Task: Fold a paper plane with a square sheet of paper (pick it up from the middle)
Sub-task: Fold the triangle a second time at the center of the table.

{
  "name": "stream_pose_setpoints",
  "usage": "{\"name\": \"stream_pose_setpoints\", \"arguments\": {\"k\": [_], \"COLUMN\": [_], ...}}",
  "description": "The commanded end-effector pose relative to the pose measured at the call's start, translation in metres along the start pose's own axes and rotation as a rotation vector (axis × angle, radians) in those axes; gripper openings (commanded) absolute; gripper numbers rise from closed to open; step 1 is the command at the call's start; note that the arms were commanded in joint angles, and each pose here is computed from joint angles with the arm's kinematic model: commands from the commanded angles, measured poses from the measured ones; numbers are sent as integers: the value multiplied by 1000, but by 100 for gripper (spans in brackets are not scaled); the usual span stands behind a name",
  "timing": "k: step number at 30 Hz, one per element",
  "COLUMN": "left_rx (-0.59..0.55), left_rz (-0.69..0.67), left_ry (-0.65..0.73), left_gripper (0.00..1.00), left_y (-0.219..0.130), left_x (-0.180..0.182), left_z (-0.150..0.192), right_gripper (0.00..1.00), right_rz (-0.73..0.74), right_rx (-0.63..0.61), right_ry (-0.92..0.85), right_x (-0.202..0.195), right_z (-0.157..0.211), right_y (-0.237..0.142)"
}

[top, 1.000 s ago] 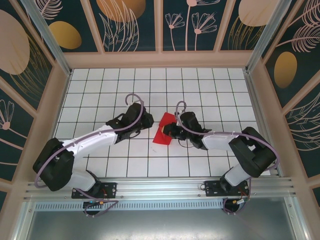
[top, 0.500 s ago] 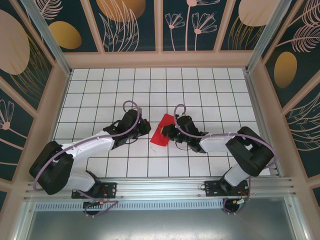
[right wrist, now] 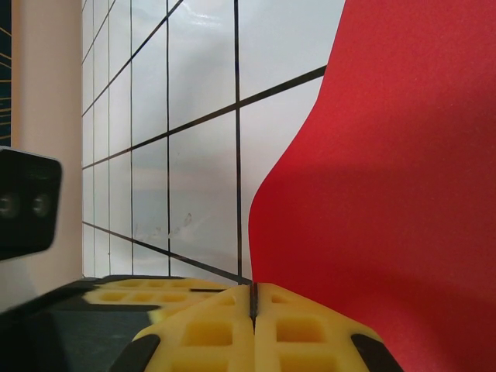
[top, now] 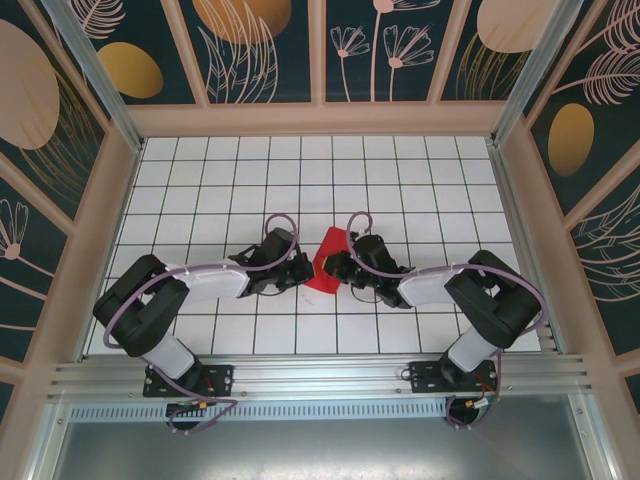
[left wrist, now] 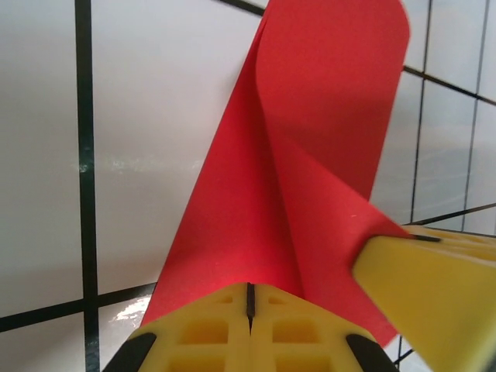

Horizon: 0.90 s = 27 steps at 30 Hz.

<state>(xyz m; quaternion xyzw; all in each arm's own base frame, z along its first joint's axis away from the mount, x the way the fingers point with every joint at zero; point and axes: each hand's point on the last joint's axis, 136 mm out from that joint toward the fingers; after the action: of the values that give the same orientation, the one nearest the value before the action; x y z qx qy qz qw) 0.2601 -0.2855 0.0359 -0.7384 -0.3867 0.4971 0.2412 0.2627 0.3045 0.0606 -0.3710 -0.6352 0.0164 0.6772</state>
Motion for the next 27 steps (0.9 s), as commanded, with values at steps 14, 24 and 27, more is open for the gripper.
{"name": "stream_pose_setpoints", "arguments": {"k": [14, 24, 27], "left_rx": [61, 90, 93], "left_rz": [-80, -106, -113], "left_ry": [19, 32, 39], "left_gripper": [1, 0, 0], "left_y": [20, 27, 28], "left_x": [17, 26, 26], "left_z": [13, 20, 19], "right_gripper": [0, 0, 0], "right_rz": [23, 2, 7], "right_rx": [-6, 65, 88], "right_ry": [-46, -141, -174], "right_x": [-11, -15, -17], "right_z": [-7, -16, -19], "right_y": [-6, -10, -8]}}
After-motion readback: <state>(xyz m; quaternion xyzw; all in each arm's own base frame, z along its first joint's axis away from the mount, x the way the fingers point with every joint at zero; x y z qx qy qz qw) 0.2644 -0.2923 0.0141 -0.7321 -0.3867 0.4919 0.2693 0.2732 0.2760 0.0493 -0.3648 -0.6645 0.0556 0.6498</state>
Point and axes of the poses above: each hand's point on the last joint's axis, 136 mm out from that joint toward the fingers, its own y axis out along the fingers, its own x axis along the line the jaws close on, z = x × y, and after that the axes turned 15 degrees about y, right-handed
